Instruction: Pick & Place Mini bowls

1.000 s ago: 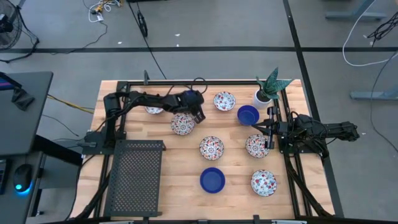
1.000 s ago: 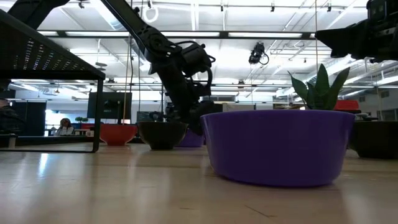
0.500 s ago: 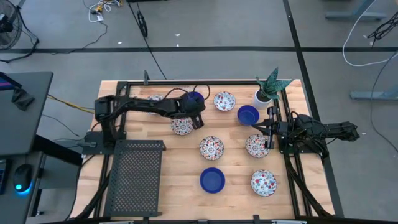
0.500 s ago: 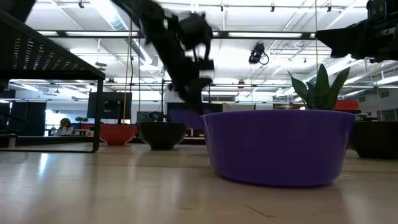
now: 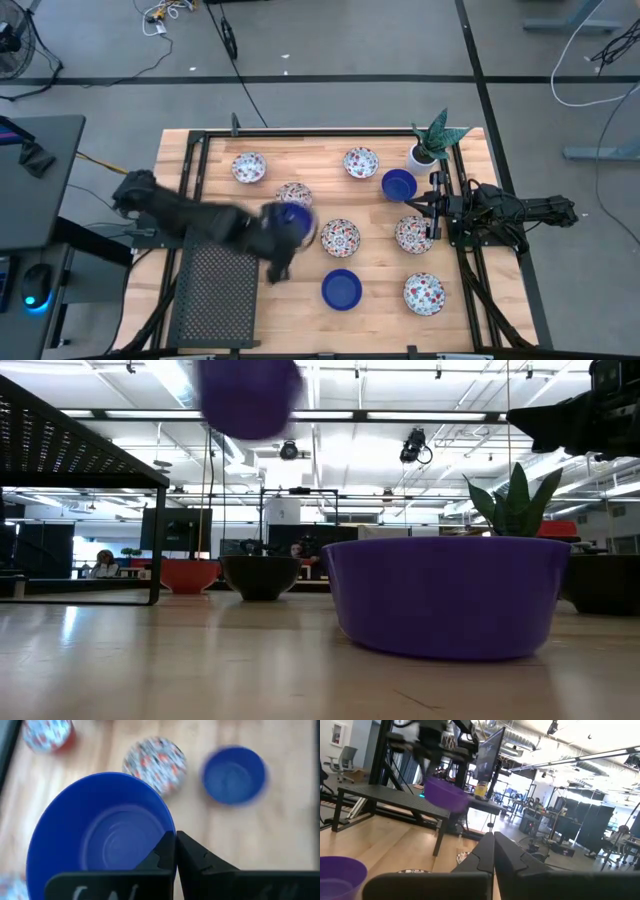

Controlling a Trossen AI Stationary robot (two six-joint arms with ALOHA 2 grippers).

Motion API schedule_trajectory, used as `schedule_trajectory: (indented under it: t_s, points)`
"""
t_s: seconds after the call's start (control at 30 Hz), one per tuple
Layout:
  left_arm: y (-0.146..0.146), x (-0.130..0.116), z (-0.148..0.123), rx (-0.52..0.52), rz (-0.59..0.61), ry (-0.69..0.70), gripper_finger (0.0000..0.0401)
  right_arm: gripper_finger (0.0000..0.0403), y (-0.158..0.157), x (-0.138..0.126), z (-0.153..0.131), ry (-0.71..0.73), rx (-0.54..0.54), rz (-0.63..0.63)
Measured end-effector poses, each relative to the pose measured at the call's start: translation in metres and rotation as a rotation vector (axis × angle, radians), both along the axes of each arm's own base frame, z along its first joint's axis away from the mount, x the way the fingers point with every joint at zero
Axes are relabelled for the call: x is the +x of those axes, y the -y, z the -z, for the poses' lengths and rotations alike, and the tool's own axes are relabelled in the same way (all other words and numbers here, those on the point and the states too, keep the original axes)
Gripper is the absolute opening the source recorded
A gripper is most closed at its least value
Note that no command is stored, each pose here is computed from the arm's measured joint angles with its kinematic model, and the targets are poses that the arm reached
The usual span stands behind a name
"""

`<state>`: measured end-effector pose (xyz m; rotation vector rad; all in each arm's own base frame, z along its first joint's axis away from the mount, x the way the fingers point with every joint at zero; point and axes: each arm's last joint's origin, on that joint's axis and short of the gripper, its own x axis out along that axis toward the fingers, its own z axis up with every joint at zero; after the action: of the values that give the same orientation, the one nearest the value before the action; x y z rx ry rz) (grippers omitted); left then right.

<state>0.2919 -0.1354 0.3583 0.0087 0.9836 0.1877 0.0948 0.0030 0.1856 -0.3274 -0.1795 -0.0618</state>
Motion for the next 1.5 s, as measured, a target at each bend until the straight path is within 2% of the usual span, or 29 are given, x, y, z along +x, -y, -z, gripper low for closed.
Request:
schedule_trajectory:
  t_s: [0.1, 0.27, 0.43, 0.57, 0.77, 1.03, 1.3, 1.5]
  points:
    - [0.030, -0.031, -0.005, -0.046, -0.081, -0.036, 0.0005, 0.0009, 0.000, 0.000, 0.000, 0.000, 0.000, 0.000]
    - [0.063, -0.086, 0.003, -0.069, -0.323, -0.092, 0.0010, 0.0009, 0.000, 0.000, 0.000, 0.001, 0.000, 0.000]
    - [0.082, -0.115, 0.012, -0.095, -0.413, 0.025, 0.0006, 0.0009, 0.000, 0.000, 0.000, 0.000, 0.000, 0.001]
    - [0.080, -0.127, 0.027, -0.113, -0.480, 0.001, 0.0007, 0.0009, 0.000, 0.000, 0.000, 0.000, 0.001, 0.001]
    - [0.057, -0.146, 0.045, -0.111, -0.560, -0.071, 0.0009, 0.0009, 0.000, 0.000, 0.000, -0.001, 0.000, 0.000]
    - [0.030, -0.165, 0.059, -0.108, -0.624, -0.094, 0.0014, 0.0009, 0.000, 0.000, 0.000, 0.000, 0.000, 0.000]
    - [0.024, -0.170, 0.067, -0.097, -0.639, -0.129, 0.0012, 0.0009, 0.000, 0.000, 0.000, 0.000, 0.000, 0.000]
    - [0.026, -0.169, 0.068, -0.115, -0.640, -0.146, 0.0029, 0.0009, 0.000, 0.000, 0.000, 0.000, 0.000, 0.001]
